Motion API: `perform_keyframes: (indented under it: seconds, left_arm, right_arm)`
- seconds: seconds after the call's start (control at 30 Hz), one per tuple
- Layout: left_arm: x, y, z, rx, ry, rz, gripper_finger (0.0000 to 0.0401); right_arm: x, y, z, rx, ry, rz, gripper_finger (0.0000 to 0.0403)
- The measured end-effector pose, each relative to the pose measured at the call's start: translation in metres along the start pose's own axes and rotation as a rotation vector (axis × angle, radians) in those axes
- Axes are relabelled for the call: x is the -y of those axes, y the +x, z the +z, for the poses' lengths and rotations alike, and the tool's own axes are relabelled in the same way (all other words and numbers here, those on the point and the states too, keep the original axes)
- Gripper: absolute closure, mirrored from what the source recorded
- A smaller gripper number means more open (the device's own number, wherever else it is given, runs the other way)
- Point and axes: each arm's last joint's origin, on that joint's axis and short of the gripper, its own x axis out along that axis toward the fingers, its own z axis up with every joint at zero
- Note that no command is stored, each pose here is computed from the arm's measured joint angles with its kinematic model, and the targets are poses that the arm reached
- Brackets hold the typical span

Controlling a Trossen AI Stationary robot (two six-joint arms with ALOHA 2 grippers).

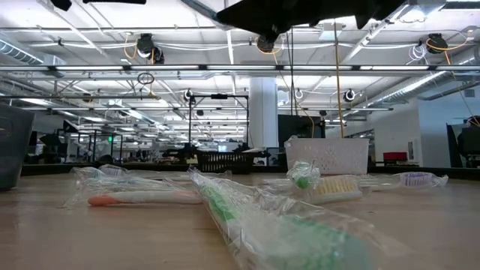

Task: Pick & Place Toothbrushes
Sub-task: Put the blue toothbrush into the orange bin

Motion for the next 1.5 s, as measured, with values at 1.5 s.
perform_keyframes:
  seconds: [1.5]
  left_arm:
    - [0.011, -0.005, 0.0, 0.056, -0.007, -0.032, 0.0245]
  right_arm:
    - [0.003, 0.01, -0.009, 0.027, -0.032, 0.025, 0.0397]
